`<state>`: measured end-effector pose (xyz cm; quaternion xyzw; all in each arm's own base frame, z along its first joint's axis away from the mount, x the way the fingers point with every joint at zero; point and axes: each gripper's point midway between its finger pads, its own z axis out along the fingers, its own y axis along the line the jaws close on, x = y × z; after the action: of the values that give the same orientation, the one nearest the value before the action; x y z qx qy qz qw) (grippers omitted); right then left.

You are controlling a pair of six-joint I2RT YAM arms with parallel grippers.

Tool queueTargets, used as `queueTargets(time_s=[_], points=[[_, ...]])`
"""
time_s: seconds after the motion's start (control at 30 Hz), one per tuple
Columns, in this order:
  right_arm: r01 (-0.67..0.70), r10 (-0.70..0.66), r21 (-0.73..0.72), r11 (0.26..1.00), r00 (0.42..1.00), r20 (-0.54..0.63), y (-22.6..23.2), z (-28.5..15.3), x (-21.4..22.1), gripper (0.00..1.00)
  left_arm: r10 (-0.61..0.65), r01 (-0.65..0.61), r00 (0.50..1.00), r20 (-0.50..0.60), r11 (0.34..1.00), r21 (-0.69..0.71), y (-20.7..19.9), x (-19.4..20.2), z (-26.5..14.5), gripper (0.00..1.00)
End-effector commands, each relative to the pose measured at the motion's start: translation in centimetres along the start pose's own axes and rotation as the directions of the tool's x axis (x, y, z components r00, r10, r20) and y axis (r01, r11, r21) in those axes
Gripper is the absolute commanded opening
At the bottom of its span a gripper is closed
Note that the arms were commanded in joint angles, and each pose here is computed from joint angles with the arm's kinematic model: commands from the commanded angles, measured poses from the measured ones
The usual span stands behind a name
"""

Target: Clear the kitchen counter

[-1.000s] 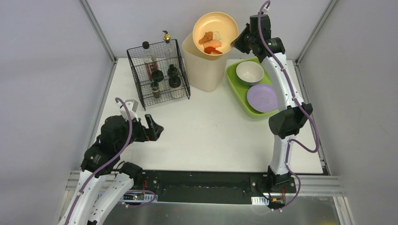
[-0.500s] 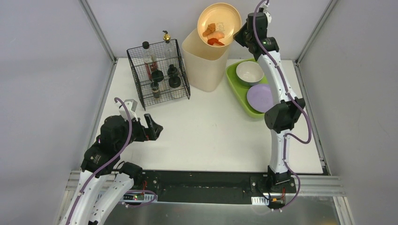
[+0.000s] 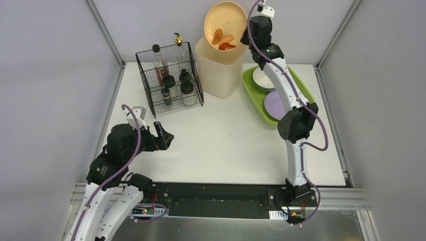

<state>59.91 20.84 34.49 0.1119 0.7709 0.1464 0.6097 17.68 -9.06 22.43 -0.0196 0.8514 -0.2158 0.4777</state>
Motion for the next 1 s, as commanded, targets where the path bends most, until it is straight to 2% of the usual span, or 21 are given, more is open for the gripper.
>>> queueTargets(time_s=[0.0, 0.33, 0.53, 0.8, 0.97], points=[[0.155, -0.148, -0.009, 0.988, 0.957, 0.248, 2.9, -1.0, -5.7, 0.00, 0.025, -0.026, 1.000, 0.006, 1.000, 0.011, 0.0, 0.0, -0.3, 1.00], [0.356, -0.372, 0.110, 0.928, 0.871, 0.319, 2.9, 0.6, -4.2, 0.00, 0.025, -0.025, 1.000, 0.006, 1.000, 0.012, 0.0, 0.0, -0.3, 1.00], [0.471, -0.490, 0.153, 0.869, 0.778, 0.394, 4.1, 0.3, -3.7, 0.00, 0.026, -0.026, 1.000, 0.005, 1.000, 0.014, 0.0, 0.0, -0.3, 1.00], [0.582, -0.613, 0.243, 0.776, 0.604, 0.509, 6.6, -2.3, -4.7, 0.00, 0.027, -0.027, 1.000, 0.001, 0.999, 0.019, -0.1, 0.1, -0.3, 1.00], [0.584, -0.626, 0.278, 0.762, 0.558, 0.544, 7.4, -4.3, -5.9, 0.00, 0.027, -0.027, 1.000, -0.001, 0.999, 0.019, -0.1, 0.1, -0.2, 1.00]])
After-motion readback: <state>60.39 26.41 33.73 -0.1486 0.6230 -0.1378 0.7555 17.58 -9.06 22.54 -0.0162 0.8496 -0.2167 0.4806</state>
